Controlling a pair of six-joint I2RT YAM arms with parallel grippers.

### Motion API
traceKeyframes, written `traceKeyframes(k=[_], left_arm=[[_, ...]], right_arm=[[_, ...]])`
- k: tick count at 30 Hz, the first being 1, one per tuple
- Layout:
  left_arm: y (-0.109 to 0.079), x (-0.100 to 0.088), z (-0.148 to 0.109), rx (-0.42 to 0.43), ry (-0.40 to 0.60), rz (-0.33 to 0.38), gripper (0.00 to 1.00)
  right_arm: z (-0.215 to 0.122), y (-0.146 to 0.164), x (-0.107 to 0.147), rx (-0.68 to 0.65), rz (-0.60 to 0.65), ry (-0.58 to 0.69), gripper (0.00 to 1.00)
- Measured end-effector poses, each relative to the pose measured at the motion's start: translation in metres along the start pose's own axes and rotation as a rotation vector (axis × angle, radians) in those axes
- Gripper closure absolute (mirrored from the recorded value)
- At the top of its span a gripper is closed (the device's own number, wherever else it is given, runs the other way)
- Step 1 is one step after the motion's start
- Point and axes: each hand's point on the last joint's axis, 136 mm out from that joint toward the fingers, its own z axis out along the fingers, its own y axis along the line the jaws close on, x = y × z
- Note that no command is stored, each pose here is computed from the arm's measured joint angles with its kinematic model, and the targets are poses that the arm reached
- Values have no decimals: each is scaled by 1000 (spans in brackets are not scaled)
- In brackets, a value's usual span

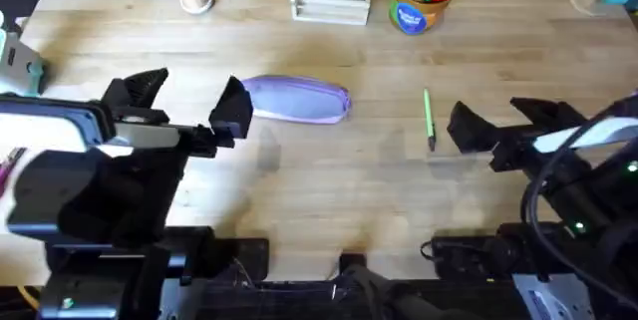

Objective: Unzip the bag, pick up the pens from the table one at a time and place them inside, then zip the bag closed.

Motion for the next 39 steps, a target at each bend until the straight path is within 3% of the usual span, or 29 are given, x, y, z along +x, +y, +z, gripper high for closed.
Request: traceKeyframes(k=[5, 11, 17, 22, 25, 29, 35, 39], left_arm=[[-6, -43, -13, 41, 78, 23, 9], [-7, -91, -10, 67, 175, 30, 9], [-17, -120, 1, 158, 269, 121, 8], [-21, -113, 13, 216, 353, 198, 9], [-24, -87, 16, 280, 456, 294, 8], [-25, -85, 15, 308, 450, 392, 7], [-31, -87, 14, 360, 423, 458, 9], [-34, -67, 14, 440, 487, 562, 9]], right_arm=[[-30, 7, -42, -11, 10, 65, 6], [-51, 17, -92, -37, 23, 178, 6], [-53, 37, -120, -139, 52, 300, 6], [-45, 47, -122, -200, 73, 354, 6], [-46, 52, -116, -230, 89, 388, 6], [-47, 55, -117, -245, 91, 387, 6], [-43, 56, -127, -252, 81, 340, 6], [-39, 56, -137, -255, 71, 296, 6]])
